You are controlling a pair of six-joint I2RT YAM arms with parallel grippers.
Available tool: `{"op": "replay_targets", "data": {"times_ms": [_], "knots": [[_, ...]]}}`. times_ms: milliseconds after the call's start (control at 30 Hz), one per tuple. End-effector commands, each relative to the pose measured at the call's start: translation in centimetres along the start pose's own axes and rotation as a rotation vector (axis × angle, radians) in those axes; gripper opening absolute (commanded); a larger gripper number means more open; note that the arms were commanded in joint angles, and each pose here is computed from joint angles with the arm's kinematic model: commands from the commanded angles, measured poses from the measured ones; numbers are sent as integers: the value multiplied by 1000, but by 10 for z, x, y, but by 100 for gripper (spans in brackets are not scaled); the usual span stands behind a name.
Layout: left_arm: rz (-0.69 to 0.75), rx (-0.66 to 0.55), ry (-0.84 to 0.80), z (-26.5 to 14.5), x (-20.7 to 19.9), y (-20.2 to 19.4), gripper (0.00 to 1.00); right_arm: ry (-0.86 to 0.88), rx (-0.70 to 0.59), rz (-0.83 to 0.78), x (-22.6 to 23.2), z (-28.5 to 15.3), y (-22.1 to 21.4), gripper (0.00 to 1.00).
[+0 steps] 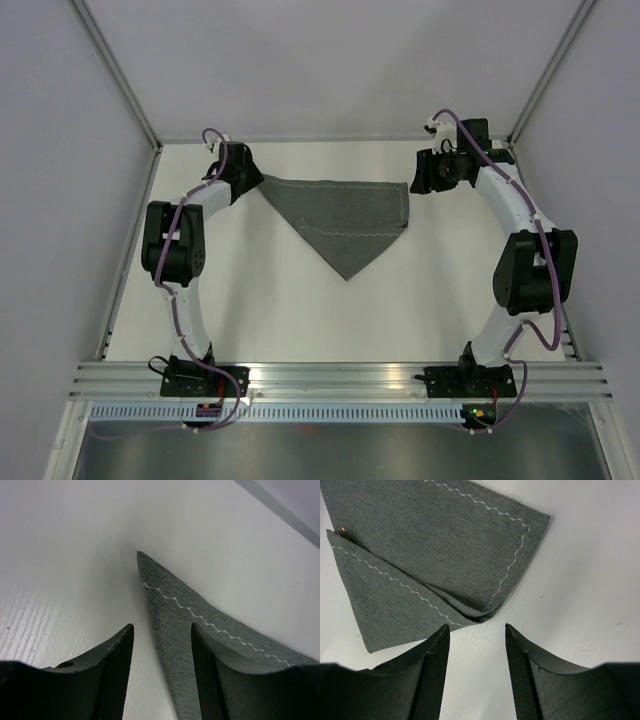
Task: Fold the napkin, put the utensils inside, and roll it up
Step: Fold the napkin
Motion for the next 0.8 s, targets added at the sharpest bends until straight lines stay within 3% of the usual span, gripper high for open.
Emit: {"op": "replay_targets", "data": {"times_ms": [0, 533, 767], "knots": [[-66, 19, 15, 10, -2, 5, 55, 12, 29, -16, 1, 7, -7, 54], [-139, 61, 41, 50, 4, -2, 54, 17, 47, -16, -2, 18, -14, 46], [-154, 66, 32, 57, 6, 0, 43, 13, 46, -14, -2, 18, -14, 44]]}}
Point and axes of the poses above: each gripper's point midway between its finger pads, its own z axis out along the fingers, its own x axis along the line the jaws close on, y = z × x, the point moved 4 cm from there along -z, back along the fingers, and after that the axes turned 6 degrees about -z, right-handed, at the moved point
